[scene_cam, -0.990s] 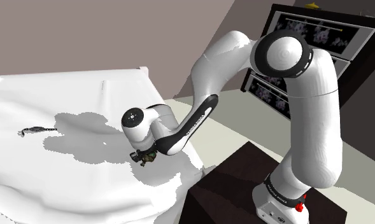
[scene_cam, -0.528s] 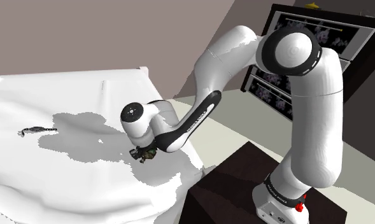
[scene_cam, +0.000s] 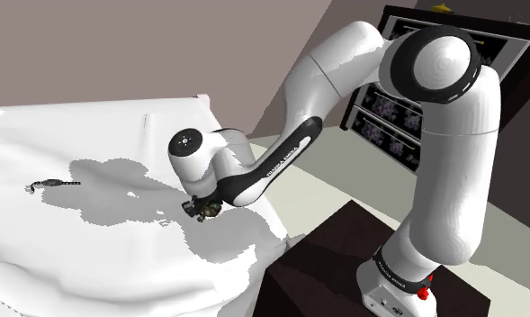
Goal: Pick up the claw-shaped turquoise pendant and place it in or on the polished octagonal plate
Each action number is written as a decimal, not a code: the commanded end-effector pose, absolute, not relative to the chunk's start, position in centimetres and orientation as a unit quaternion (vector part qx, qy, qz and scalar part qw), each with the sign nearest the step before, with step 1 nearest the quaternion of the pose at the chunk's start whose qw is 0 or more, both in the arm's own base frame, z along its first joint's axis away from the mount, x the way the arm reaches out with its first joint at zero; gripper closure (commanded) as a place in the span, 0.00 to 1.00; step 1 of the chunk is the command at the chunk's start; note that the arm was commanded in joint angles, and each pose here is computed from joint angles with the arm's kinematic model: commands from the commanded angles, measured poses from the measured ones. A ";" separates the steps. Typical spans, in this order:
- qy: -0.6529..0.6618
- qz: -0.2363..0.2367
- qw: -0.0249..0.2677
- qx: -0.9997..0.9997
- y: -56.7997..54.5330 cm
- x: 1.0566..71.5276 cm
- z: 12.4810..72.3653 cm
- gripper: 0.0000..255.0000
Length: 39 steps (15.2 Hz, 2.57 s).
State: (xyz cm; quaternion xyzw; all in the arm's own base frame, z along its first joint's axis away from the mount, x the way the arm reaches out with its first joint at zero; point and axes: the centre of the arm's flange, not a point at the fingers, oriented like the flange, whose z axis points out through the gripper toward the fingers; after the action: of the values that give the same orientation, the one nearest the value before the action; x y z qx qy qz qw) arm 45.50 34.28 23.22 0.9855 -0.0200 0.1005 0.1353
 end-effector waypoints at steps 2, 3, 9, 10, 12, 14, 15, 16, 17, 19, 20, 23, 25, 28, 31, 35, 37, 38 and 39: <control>-0.020 0.100 0.135 0.986 34.3 45.5 24.9 1.00; -0.020 0.100 0.135 0.986 34.3 45.5 25.4 1.00; -0.020 0.100 0.135 0.986 30.6 51.0 26.1 1.00; -0.020 0.100 0.135 0.986 29.9 52.1 26.1 1.00; -0.020 0.100 0.135 0.986 28.4 54.3 26.1 1.00; -0.020 0.100 0.135 0.986 26.9 56.5 26.2 1.00; -0.020 0.100 0.135 0.986 26.2 57.6 26.2 1.00; -0.020 0.100 0.135 0.986 25.4 58.7 26.2 1.00; -0.020 0.100 0.135 0.986 24.7 59.8 26.3 1.00; -0.020 0.100 0.135 0.986 23.2 62.0 26.3 1.00; -0.020 0.100 0.135 0.986 22.5 63.1 26.3 1.00; -0.020 0.100 0.135 0.986 20.3 66.3 26.4 1.00; -0.020 0.100 0.135 0.986 19.7 67.2 25.9 1.00; -0.020 0.100 0.135 0.986 19.7 67.2 24.3 1.00; -0.020 0.100 0.135 0.986 19.7 67.2 22.7 1.00; -0.020 0.100 0.135 0.986 19.7 67.2 20.6 1.00; -0.020 0.100 0.135 0.986 19.7 67.2 19.6 1.00; -0.020 0.100 0.135 0.986 19.7 67.2 18.9 1.00; -0.020 0.100 0.135 0.986 19.7 67.2 18.9 1.00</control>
State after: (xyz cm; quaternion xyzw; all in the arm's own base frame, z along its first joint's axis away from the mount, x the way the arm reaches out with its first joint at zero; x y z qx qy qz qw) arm 67.18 19.65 19.19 0.9855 -0.0198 0.1000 0.1353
